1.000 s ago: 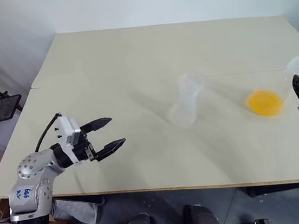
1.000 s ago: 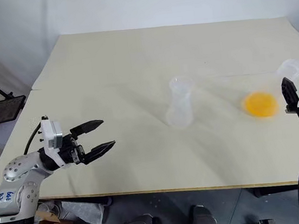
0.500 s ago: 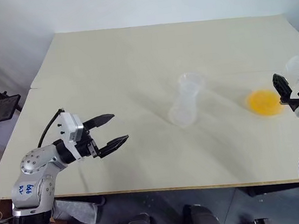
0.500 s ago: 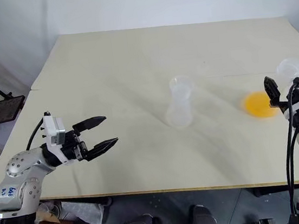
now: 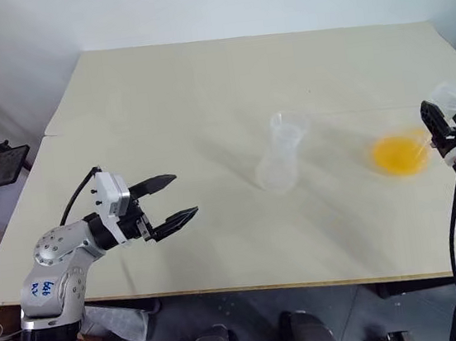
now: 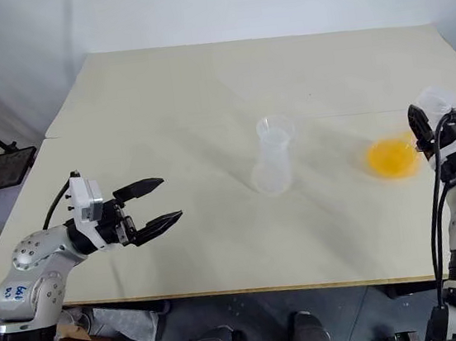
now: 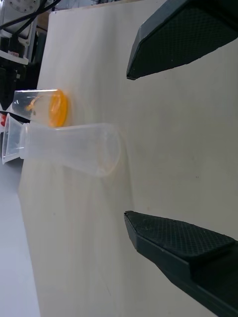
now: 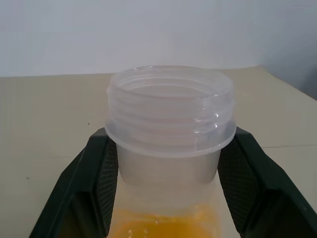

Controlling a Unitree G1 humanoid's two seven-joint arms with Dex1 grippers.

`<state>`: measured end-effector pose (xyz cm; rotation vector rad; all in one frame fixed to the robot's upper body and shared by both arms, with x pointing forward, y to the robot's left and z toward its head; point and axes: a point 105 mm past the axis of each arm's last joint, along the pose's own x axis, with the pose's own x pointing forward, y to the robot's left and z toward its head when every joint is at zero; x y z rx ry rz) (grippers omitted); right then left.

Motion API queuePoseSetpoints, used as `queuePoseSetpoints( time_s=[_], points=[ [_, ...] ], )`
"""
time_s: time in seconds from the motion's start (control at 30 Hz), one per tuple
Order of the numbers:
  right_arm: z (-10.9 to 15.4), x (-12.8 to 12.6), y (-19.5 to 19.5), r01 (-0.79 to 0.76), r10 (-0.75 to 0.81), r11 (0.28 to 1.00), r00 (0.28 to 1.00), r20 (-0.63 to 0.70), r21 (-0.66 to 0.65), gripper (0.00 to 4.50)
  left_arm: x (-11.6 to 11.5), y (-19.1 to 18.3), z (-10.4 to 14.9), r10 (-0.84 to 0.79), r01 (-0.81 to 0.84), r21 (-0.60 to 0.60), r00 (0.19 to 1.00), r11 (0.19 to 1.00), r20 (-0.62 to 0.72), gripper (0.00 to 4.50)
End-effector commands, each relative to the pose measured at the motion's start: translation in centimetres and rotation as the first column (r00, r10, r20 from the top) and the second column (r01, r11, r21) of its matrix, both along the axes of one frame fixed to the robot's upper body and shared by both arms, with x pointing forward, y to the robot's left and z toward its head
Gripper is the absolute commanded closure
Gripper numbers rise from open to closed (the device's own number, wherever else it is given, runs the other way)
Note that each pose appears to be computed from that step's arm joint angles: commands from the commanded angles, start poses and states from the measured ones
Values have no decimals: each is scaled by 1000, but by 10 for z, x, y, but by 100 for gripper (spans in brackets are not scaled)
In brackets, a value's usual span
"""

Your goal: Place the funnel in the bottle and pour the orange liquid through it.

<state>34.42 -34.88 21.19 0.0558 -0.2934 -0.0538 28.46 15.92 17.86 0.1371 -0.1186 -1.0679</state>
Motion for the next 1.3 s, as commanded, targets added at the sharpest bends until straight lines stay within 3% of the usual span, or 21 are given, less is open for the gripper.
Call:
queuePoseSetpoints(
  time_s=[0.03, 0.1, 0.27, 0.43, 0.6, 0.73, 0.93, 1.3],
  points=[
    [37, -9, 11, -5, 14, 997, 992, 129, -71, 208, -6, -3, 11, -16, 16, -1, 998, 1000, 56, 0],
    [49, -11, 26, -36, 54, 992, 988, 148, -123, 208, -5, -3, 11, -17, 17, 0, 998, 1000, 55, 0],
    [68, -5, 81, -126, 145, 951, 988, 49, -283, 208, -4, -5, 8, -27, 26, 2, 999, 1000, 46, 0],
    [70, -10, 125, -169, 189, 899, 982, 11, -405, 208, -3, -7, 7, -37, 37, -3, 999, 999, 39, 0],
    [66, -13, 157, -120, 176, 768, 984, 28, -629, 208, -1, -8, 8, -40, 41, -7, 998, 999, 45, 0],
    [67, -13, 164, -65, 164, 688, 984, 67, -723, 208, 0, -9, 8, -43, 44, -6, 998, 999, 47, 0],
    [65, -14, 176, 50, 152, 469, 979, 136, -882, 208, 1, -10, 9, -45, 45, -11, 998, 999, 52, 0],
    [66, -11, 184, 138, 164, 316, 967, 198, -938, 208, 0, -13, 7, -53, 54, -21, 997, 998, 54, 0]
  ],
)
